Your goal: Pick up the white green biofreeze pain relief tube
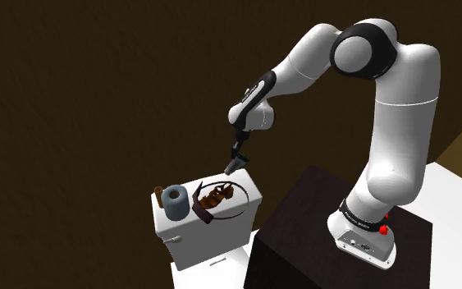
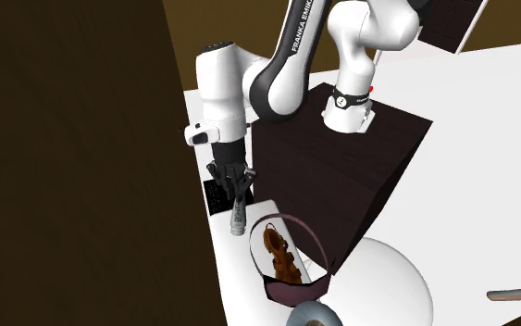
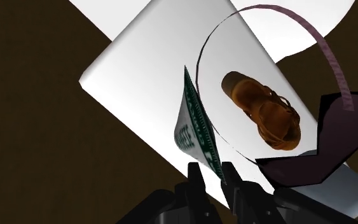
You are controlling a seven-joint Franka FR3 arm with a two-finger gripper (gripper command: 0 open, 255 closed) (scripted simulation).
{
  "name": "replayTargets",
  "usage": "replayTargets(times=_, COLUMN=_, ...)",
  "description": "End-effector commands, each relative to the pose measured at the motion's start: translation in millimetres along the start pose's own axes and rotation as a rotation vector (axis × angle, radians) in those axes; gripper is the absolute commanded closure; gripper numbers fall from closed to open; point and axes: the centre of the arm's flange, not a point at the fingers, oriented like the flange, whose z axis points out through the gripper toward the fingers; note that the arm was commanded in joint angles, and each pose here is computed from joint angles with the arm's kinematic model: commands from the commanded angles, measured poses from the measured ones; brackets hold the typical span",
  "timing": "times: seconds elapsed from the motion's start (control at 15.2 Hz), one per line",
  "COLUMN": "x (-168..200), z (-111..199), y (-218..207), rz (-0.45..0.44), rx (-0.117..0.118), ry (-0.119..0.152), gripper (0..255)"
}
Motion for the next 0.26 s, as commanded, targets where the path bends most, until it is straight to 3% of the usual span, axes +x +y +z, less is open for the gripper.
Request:
replayTargets(times=0.0, x=2.8, z=-9.8, y=-2.3, rz=0.000, rx=0.000, ry=0.000, gripper=255)
replayTargets(times=0.2, x=3.8, z=-15.8, y=-3.2, rz=0.000, rx=0.000, ry=0.000, gripper=255)
